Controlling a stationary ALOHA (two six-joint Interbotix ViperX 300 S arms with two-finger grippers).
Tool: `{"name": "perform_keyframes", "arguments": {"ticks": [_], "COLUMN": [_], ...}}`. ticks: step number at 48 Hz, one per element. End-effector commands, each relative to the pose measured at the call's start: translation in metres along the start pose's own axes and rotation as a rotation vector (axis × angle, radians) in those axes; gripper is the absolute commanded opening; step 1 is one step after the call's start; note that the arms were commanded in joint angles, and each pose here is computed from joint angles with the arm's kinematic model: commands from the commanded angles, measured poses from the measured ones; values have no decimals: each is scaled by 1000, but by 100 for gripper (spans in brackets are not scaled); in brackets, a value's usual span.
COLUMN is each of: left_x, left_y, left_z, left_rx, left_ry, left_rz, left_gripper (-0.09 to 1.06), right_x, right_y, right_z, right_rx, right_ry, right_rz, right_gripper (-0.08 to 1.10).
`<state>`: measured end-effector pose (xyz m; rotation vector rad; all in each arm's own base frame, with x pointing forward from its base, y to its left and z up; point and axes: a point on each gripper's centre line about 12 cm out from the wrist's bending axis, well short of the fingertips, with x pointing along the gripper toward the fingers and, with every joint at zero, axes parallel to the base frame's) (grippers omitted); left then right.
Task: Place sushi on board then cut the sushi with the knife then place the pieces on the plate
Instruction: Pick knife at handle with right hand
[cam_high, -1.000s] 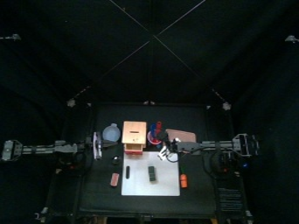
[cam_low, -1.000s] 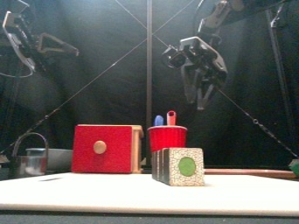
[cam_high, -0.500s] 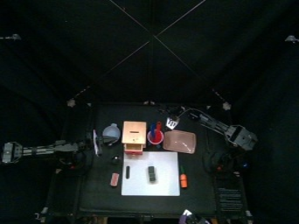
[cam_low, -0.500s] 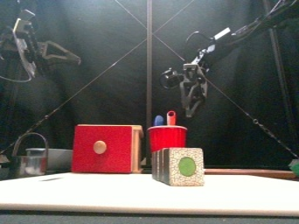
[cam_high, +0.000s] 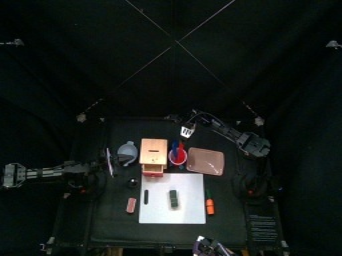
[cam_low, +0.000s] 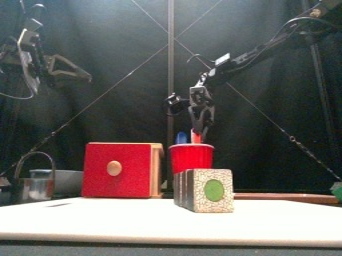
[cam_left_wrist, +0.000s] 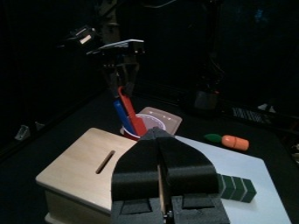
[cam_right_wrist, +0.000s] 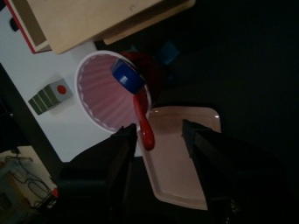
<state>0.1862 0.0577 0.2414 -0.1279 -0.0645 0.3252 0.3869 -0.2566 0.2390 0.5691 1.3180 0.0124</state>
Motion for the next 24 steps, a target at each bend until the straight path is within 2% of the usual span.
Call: {"name": "perform_keyframes", "arguments": {"ticks": [1, 13, 21, 24], "left_x": [2, 2, 1, 1], "left_y": [0, 1, 2, 2], "left_z": [4, 3, 2, 1], "left_rx": [-10, -21, -22, -23], "left_ry": [-10, -8, -3, -2], "left_rz": [6, 13, 13, 14], "left_gripper": [10, 10, 10, 10], "right_x": [-12, -8, -14, -21], "right_y": [9, 9, 12, 16], "right_z": [5, 4, 3, 2], "right_rx": [-28, -27, -30, -37], "right_ry": [-29, 0, -9, -23], "right_rz": [-3, 2, -8, -12], "right_gripper": [73, 49, 23, 18]}}
